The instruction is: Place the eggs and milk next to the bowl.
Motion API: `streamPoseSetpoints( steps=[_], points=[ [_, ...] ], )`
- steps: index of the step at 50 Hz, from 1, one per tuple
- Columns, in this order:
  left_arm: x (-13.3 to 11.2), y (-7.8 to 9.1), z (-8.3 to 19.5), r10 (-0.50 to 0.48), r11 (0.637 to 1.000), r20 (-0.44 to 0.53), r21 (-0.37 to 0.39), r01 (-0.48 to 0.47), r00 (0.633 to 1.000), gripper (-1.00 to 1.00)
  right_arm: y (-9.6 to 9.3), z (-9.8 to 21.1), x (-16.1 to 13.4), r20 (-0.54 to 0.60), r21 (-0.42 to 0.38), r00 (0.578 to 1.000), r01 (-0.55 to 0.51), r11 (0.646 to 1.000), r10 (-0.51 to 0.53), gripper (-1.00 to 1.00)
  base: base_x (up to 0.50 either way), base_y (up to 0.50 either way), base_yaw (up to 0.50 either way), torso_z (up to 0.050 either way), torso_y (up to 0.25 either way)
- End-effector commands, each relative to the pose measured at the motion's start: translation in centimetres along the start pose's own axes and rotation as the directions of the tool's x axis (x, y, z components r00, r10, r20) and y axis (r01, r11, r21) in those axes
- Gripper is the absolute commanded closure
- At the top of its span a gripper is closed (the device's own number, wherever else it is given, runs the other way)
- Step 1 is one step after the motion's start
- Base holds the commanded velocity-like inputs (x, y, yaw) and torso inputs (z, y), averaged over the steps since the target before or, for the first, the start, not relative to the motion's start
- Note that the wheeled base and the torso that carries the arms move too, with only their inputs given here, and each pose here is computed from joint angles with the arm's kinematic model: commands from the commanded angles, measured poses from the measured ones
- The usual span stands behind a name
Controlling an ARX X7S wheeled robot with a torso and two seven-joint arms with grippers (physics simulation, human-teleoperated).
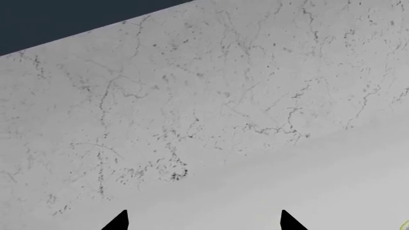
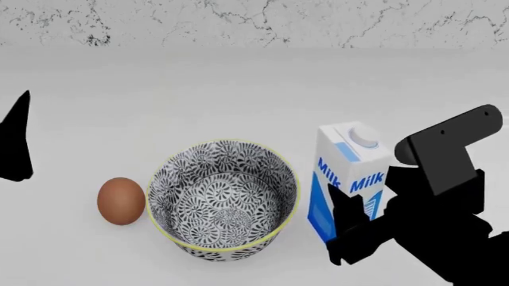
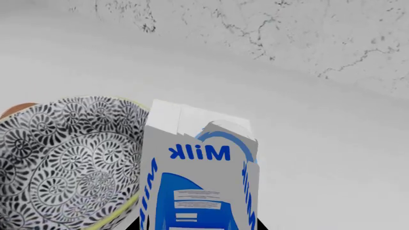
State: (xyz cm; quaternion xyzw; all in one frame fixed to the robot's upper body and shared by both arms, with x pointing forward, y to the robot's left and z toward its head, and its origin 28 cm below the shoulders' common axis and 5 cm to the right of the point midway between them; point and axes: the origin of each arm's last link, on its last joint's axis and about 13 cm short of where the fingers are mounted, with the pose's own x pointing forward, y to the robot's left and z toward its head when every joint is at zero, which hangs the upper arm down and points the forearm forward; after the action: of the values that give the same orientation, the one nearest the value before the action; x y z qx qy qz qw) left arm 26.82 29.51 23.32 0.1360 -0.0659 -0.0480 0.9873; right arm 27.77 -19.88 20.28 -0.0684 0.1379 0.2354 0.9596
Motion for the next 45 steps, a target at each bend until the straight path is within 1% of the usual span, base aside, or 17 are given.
streamPoseSetpoints(
  steps=[1, 19, 40, 41, 45],
  points=[
    [0.0, 0.8, -0.1, 0.013, 1.000, 0.006, -0.019, -0.013, 1.000, -1.00, -0.4, 0.9, 1.2, 0.037, -0.017, 0.999, -0.009, 1.000, 0.009, 1.00, 0.00, 0.00, 0.00, 0.000, 0.000],
    [0.2, 0.6, -0.5, 0.010, 1.000, 0.001, -0.023, -0.010, 1.000, -1.00, -0.6, -0.3, 1.5, 0.018, 0.001, 1.000, -0.004, 1.000, 0.004, 1.00, 0.00, 0.00, 0.00, 0.000, 0.001],
    [0.7, 0.4, -0.2, -0.004, 1.000, -0.001, -0.012, 0.004, 1.000, -1.00, -0.9, -1.8, 1.8, 0.007, 0.024, 1.000, -0.005, 1.000, 0.005, 1.00, 0.00, 0.00, 0.00, 0.000, 0.000],
    [0.7, 0.4, -0.2, -0.004, 1.000, -0.001, -0.012, 0.004, 1.000, -1.00, -0.9, -1.8, 1.8, 0.007, 0.024, 1.000, -0.005, 1.000, 0.005, -1.00, 0.00, 0.00, 0.00, 0.000, 0.000],
    [0.8, 0.3, -0.3, -0.006, 1.000, -0.004, -0.012, 0.005, 1.000, -1.00, -0.8, -1.7, 1.7, 0.005, 0.023, 1.000, -0.005, 1.000, 0.005, -1.00, 0.00, 0.00, 0.00, 0.000, 0.000]
  ],
)
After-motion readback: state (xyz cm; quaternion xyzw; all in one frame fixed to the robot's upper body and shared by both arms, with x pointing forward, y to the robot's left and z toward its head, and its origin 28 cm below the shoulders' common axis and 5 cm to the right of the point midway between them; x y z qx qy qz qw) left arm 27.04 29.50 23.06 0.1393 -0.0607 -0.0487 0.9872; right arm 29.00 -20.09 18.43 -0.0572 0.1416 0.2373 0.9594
